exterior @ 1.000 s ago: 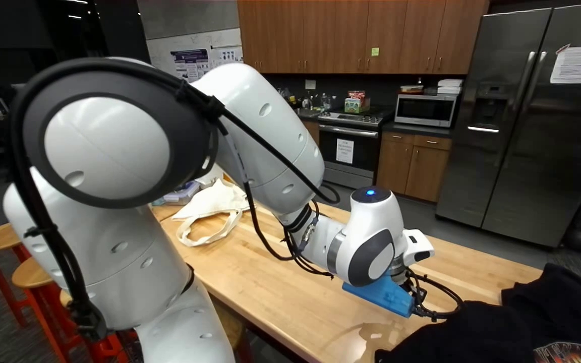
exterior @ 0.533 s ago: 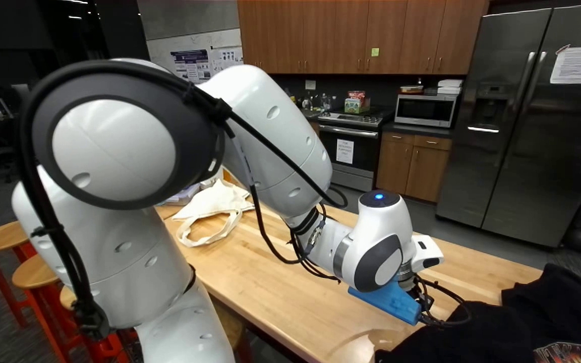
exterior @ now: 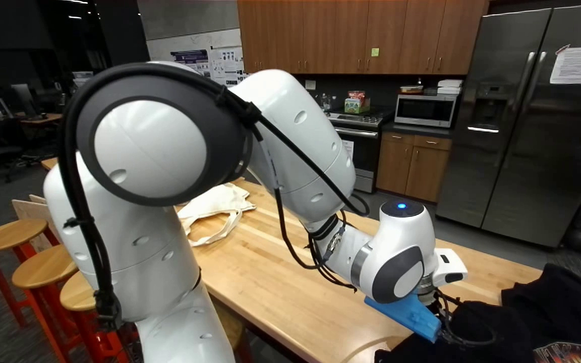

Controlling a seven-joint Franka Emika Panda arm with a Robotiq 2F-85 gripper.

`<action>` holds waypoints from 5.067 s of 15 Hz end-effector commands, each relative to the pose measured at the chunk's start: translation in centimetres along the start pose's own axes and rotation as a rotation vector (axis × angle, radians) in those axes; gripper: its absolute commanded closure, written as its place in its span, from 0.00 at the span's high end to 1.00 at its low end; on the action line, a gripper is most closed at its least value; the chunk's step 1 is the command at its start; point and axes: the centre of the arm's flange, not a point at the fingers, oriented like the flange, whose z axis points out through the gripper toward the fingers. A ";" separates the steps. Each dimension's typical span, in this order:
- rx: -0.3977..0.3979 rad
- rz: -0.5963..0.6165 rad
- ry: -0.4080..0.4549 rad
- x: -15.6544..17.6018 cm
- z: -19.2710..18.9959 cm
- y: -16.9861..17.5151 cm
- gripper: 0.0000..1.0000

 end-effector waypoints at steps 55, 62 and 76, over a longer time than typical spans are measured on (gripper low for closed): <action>-0.157 -0.261 0.327 6.8 -6.0 7.6 0.00; -0.133 -0.283 0.499 6.9 -9.9 0.1 0.00; -0.123 -0.487 0.621 7.7 -17.0 -17.2 0.27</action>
